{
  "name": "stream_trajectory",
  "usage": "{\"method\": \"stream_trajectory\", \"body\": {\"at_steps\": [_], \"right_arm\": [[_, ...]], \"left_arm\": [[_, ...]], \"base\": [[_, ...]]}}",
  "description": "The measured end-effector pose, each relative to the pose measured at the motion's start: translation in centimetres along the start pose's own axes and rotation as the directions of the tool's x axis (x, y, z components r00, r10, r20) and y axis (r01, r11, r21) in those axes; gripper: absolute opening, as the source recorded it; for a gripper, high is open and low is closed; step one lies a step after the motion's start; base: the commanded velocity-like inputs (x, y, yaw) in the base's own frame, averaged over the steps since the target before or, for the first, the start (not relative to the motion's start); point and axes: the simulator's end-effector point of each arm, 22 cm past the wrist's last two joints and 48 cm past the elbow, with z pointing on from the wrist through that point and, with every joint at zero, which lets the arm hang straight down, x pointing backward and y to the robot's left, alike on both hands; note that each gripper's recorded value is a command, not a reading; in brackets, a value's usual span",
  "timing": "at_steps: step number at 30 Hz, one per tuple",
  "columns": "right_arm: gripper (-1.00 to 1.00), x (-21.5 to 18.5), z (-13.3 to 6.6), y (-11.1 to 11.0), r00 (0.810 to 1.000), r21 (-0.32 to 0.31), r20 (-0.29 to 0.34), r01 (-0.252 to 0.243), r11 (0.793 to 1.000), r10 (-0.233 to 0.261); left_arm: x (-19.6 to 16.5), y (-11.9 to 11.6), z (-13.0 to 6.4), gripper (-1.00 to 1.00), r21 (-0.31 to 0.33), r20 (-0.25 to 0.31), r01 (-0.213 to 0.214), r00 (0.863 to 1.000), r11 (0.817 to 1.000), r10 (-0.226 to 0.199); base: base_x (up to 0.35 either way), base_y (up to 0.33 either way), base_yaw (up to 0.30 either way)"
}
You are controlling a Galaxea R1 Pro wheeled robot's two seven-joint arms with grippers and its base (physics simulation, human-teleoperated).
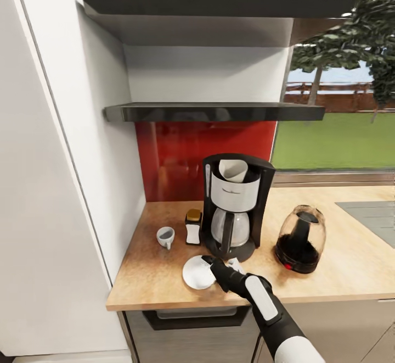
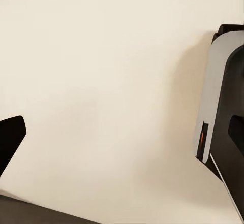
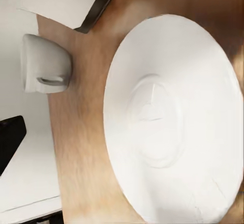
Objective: Set up a coffee station on the kitchen countertop: keep the coffee maker on the countertop, move the bottle of coffee from the kitchen shelf to the counter next to the coffee maker, place a paper coffee filter on top of the coffee maker, put the saucer next to the coffee maker with the coffee cup on the saucer, and place the electric kettle next to the coffee maker.
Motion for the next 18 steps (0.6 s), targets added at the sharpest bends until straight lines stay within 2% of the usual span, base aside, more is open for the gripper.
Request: {"method": "stream_trajectory", "body": {"at_steps": [18], "right_arm": [[1.00,-0.15,-0.05,0.36,1.000,-0.006,0.003,0.006,1.000,-0.006]], "left_arm": [[0.02,0.06,0.01,1.00,-0.001,-0.001,-0.001,1.000,1.000,0.001]], "base": [[-0.002,-0.267,0.000]]}}
